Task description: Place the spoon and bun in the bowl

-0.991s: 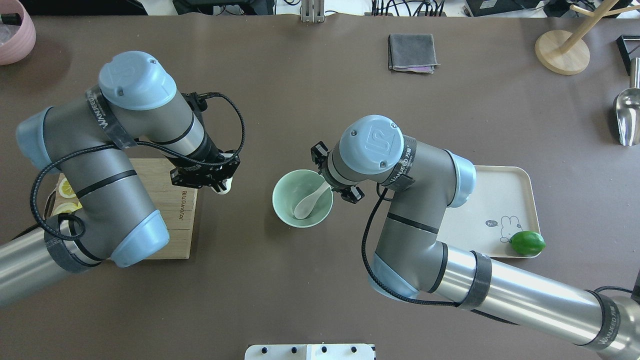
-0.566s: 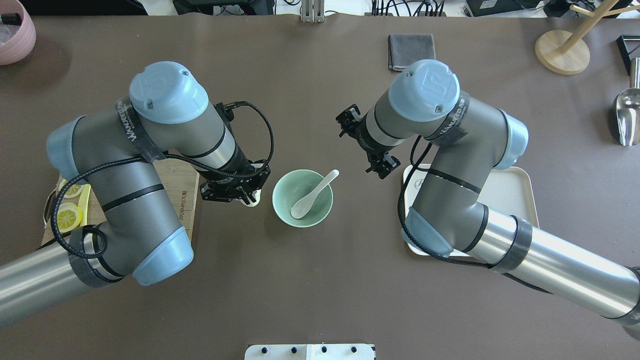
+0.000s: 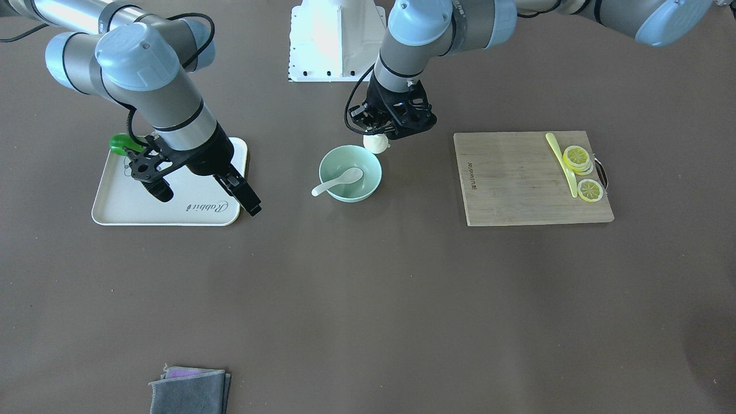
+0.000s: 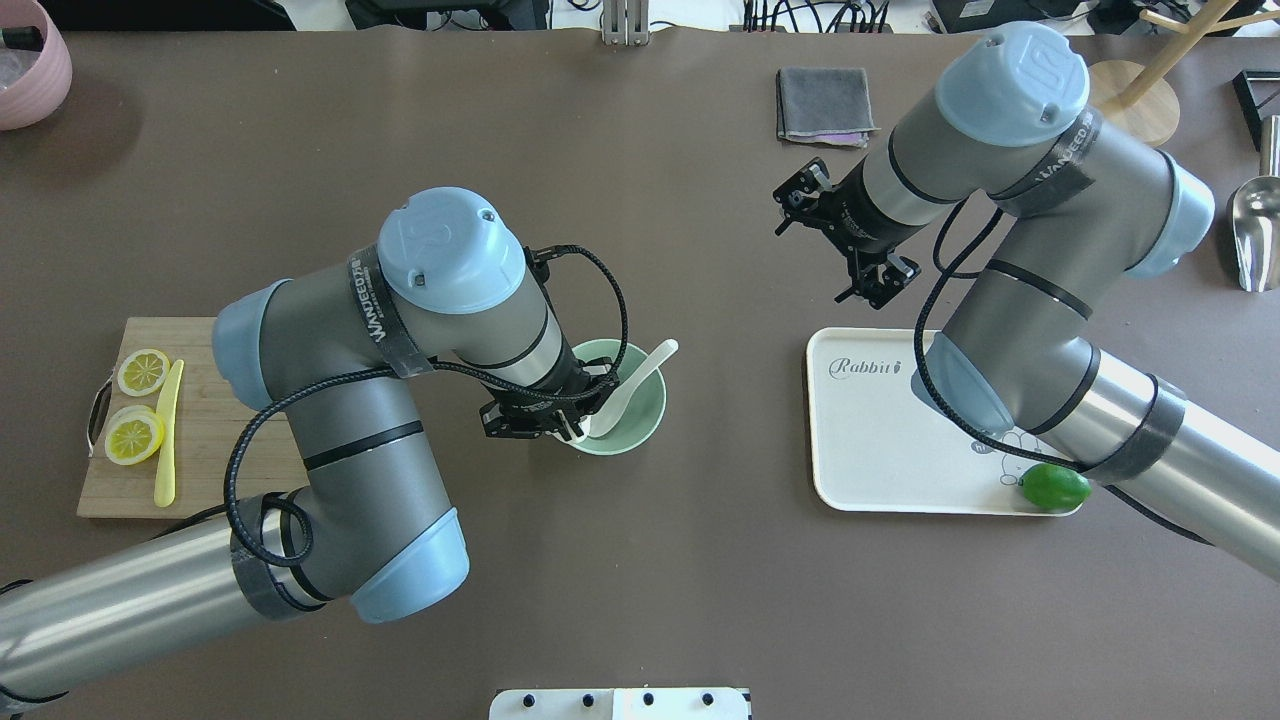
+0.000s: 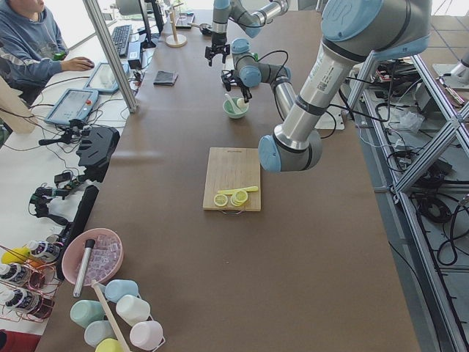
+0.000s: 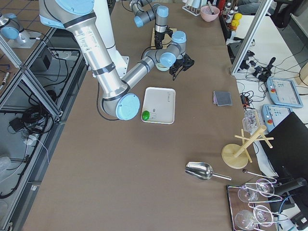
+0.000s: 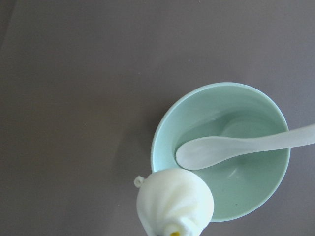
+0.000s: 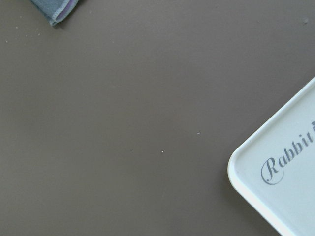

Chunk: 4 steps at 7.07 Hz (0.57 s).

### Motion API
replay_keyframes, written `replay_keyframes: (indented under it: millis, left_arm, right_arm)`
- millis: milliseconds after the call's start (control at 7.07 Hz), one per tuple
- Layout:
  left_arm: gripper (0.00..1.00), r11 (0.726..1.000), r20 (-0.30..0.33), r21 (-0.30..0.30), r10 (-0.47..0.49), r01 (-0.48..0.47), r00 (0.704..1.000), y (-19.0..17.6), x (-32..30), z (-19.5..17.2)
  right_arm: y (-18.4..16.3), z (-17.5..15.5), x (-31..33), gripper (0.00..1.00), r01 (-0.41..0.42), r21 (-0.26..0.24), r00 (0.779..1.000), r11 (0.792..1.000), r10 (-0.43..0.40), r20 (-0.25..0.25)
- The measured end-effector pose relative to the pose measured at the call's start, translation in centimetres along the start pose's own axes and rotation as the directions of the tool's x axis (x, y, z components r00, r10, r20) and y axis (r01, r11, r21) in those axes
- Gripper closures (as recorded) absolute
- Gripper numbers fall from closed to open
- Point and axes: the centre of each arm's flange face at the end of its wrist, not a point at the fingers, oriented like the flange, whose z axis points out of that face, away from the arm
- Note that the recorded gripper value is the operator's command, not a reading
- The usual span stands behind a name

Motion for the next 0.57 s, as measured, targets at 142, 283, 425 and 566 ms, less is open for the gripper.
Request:
replay_keyframes:
  millis: [142,283,425,566]
  left_arm:
    - [0.03,1.000,-0.008,-0.006,-0.009,0.009,1.000,0.6,0.6,0.9]
    - [0.02,1.000,-0.009,-0.016,-0.010,0.009,1.000,1.4,0.9,1.5]
    - [0.02,1.000,-0.010,-0.020,-0.007,0.007,1.000,1.8,0.9,1.7]
    - [0.02,1.000,-0.003,-0.016,-0.012,0.012,1.000,1.5,0.4,1.6]
  right_arm:
    - [-1.7,-0.6,0.6,0.00,0.016,-0.009,1.000,1.000,-0.017,-0.008]
    - [-3.0,-0.8,1.4,0.00,0.035,-0.009,0.999,0.999,-0.035,-0.016]
    - [-4.4,-0.8,2.3,0.00,0.060,-0.009,0.998,0.998,-0.061,-0.027]
    - [-6.2,-1.2,3.4,0.00,0.091,-0.016,0.995,0.996,-0.092,-0.037]
